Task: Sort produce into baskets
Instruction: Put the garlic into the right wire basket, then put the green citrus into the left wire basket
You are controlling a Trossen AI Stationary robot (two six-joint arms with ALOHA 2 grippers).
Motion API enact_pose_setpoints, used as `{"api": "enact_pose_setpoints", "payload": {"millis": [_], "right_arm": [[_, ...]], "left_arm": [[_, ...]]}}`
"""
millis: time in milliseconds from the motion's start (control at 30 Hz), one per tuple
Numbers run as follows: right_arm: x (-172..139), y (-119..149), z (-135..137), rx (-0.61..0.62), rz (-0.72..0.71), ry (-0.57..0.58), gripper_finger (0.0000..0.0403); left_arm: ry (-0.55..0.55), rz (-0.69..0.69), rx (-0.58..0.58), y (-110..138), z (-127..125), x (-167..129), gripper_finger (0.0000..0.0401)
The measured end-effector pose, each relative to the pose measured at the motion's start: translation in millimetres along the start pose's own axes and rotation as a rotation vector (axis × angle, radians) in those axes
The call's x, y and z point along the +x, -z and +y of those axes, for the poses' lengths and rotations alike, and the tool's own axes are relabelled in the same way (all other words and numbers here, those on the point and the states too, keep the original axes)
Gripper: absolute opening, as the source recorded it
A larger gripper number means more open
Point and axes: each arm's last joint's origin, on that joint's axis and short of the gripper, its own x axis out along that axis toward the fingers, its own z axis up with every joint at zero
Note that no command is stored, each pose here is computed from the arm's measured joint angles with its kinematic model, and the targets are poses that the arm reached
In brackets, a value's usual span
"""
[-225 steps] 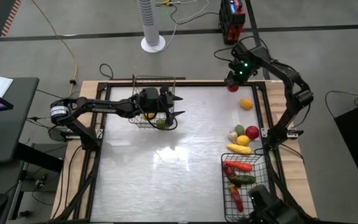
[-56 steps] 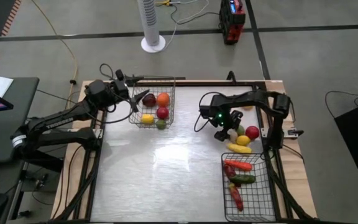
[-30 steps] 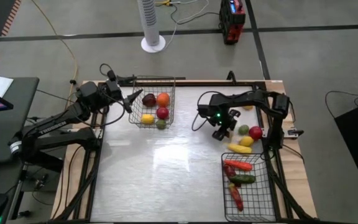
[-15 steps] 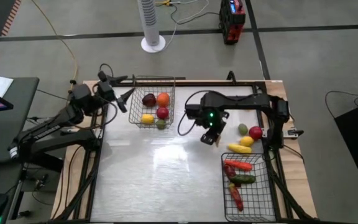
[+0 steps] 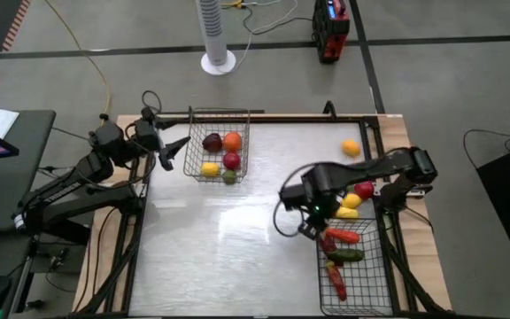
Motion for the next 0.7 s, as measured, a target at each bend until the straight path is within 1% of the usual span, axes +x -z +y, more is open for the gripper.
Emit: {"api": "enact_pose_setpoints", "payload": {"millis": [167,333,500,700], "right_arm": [[8,23,12,0.096,0.026,0.016,0.0202],[13,33,20,0.161,0.031,0.036,0.0207],[14,32,20,0.226,0.030,0.041,0.0239],[15,33,21,0.224,0.022,0.048,0.0278]], "left_arm": [[0.015,-0.019,-0.050,1,0,1,0.0279],[0.045,-0.047,-0.076,11,-2,4,0.0279],[0.046,-0.072,-0.103,16,-3,4,0.0279],[0.052,-0.075,-0.110,15,-3,4,0.0279]]}}
